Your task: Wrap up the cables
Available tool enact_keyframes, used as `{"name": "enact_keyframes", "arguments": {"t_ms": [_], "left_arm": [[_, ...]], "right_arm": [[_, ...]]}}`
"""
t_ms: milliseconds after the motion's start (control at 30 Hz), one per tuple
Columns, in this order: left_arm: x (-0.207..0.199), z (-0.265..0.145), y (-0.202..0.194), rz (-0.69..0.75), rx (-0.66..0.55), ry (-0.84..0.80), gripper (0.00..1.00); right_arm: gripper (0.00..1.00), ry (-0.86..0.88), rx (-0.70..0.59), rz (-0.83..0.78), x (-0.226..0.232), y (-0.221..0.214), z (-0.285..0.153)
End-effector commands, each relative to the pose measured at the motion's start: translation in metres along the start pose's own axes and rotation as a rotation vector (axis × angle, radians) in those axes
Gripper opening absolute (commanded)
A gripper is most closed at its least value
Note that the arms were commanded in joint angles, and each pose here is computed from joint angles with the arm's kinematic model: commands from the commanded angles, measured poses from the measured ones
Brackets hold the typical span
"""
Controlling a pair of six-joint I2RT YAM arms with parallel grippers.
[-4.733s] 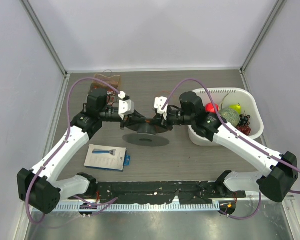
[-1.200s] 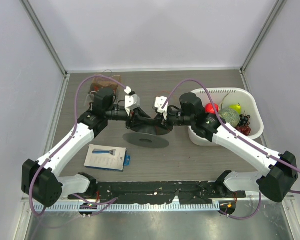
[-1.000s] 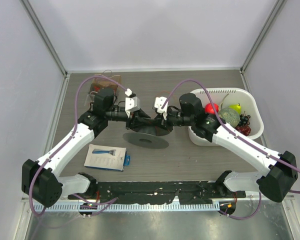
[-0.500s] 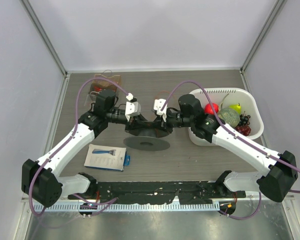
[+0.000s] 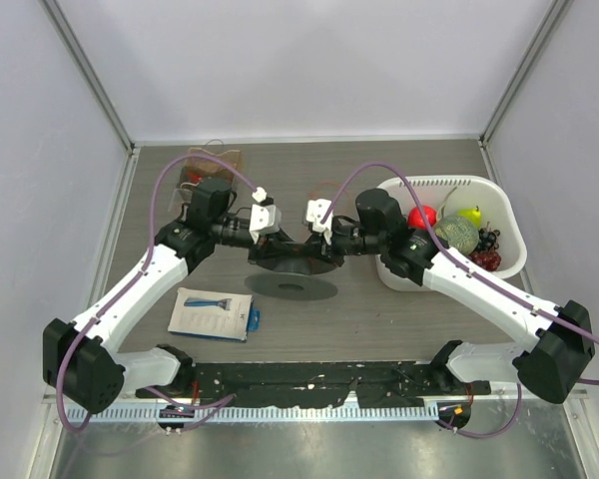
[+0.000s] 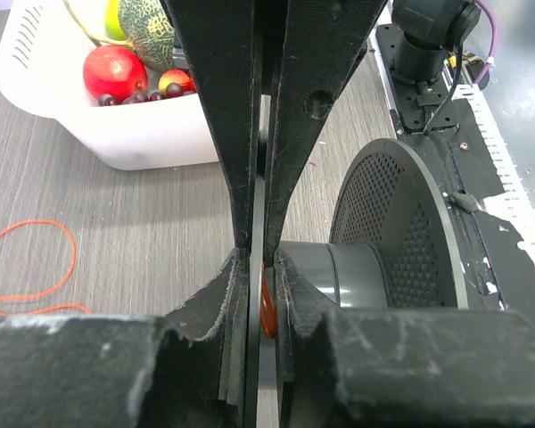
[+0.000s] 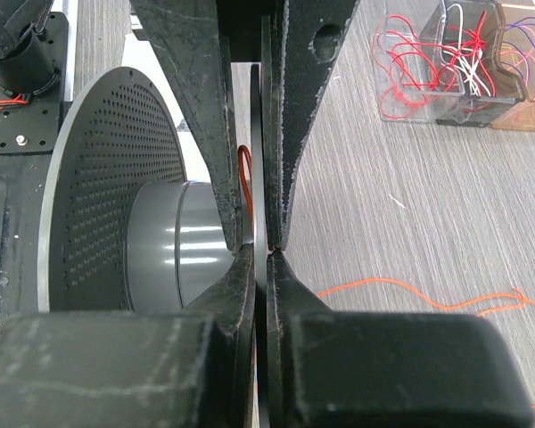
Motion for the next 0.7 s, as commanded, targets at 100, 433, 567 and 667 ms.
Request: {"name": "enact_keyframes", "arguments": {"t_ms": [100,433,567,667], "left_arm": [[0.0003,-0.0052,0.0176,0.053,-0.015,0.011,0.23],[0.0008,-0.006,0.0207,0.055,-0.028,0.026,0.25],[0.0022,-0.0071,0.0201,0.057,-0.024,0.034,0.24],[0.0045,-0.01,0.0205,0.058,-0.023,0.044,0.24]], "right_arm": [[0.01,-0.082,-0.123,-0.08,-0.0183,0.0409,-0.0082],[0.01,-0.08,-0.121,-0.079,-0.0178,0.0407,-0.0077],[0.01,-0.081,-0.121,-0.08,-0.0182,0.0406,-0.0083],[0.01,-0.08,-0.118,-0.082,-0.0173,0.0402,-0.0094]]}}
Point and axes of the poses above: each gripper's point midway between its finger pads, its own z axis out along the fingers, its own x axis along the line the jaws close on, y = z × x, the point moved 1 cm from there along -z, back along the fingers, and after that the axes turned 4 degrees about -z, right-handed, at the moved point
